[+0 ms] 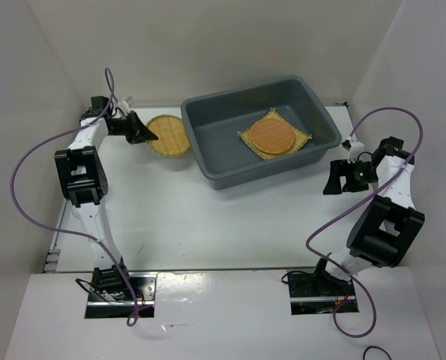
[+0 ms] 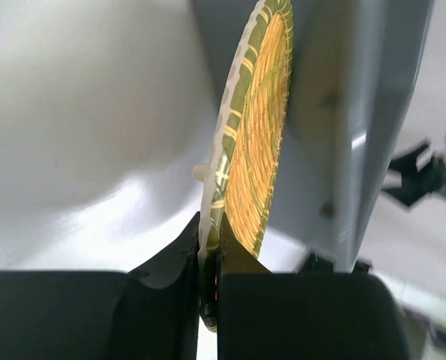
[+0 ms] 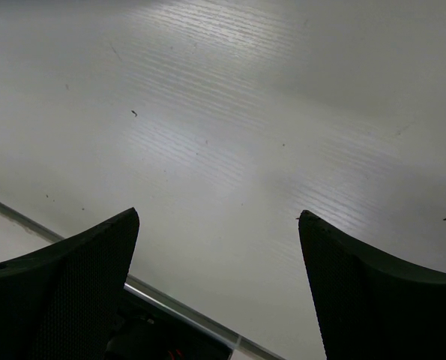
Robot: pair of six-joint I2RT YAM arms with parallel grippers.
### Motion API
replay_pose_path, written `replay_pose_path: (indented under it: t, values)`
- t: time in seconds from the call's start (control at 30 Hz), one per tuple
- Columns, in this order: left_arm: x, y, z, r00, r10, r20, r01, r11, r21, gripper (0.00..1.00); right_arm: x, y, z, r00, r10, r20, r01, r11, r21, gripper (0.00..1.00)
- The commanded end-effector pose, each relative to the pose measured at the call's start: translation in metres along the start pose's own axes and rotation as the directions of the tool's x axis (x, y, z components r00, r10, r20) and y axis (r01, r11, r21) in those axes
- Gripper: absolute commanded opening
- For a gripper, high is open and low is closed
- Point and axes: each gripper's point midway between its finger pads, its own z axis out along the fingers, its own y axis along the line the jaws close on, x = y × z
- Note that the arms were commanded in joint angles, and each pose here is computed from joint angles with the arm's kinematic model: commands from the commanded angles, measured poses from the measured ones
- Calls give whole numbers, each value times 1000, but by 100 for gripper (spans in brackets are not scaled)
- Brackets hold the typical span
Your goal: Place the mixed dishes into the plastic bin
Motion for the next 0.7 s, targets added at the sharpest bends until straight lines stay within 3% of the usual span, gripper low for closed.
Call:
replay_pose_path:
  t: [0.0,0.13,0.27,0.3,0.33,0.47,0.5,0.53,0.57,0.6,0.67]
  values:
    - [-45,-74,-36,984,58,168,-57,998,-9,0,-3,9,-3,999,0,38,1,1000,-16,91]
    - [-85,-118,-63,922,120,369,-104,993,-64,0,-3,6,-2,999,13,47,-12,1000,-8,91]
    - [-100,-192,-66,881,160,446,-171,985,-16,0,-1,3,4,998,24,56,-24,1000,-2,91]
    - [-106,-234,-68,852,213,478,-249,969,11,0,2,4,6,998,42,50,-42,999,-7,91]
    - [-106,-231,-52,876,189,444,-220,975,19,0,0,3,6,998,37,56,-37,999,-2,91]
    - [-111,-295,-44,836,233,497,-279,960,21,0,3,1,8,998,51,44,-51,999,2,91]
    - [-105,-314,-51,839,226,496,-304,949,82,0,3,1,8,998,51,44,-51,999,2,91]
    - [-105,-299,-31,875,171,453,-236,968,90,0,3,1,8,998,51,44,-51,999,2,91]
    - [-102,-298,-22,883,170,437,-233,968,94,0,4,0,10,998,51,44,-51,999,2,91]
    - [-106,-309,-23,853,185,488,-251,965,73,0,9,-1,11,997,67,38,-68,998,0,91]
    - [-88,-320,9,895,161,417,-249,955,164,0,10,-3,9,996,70,49,-71,997,10,91]
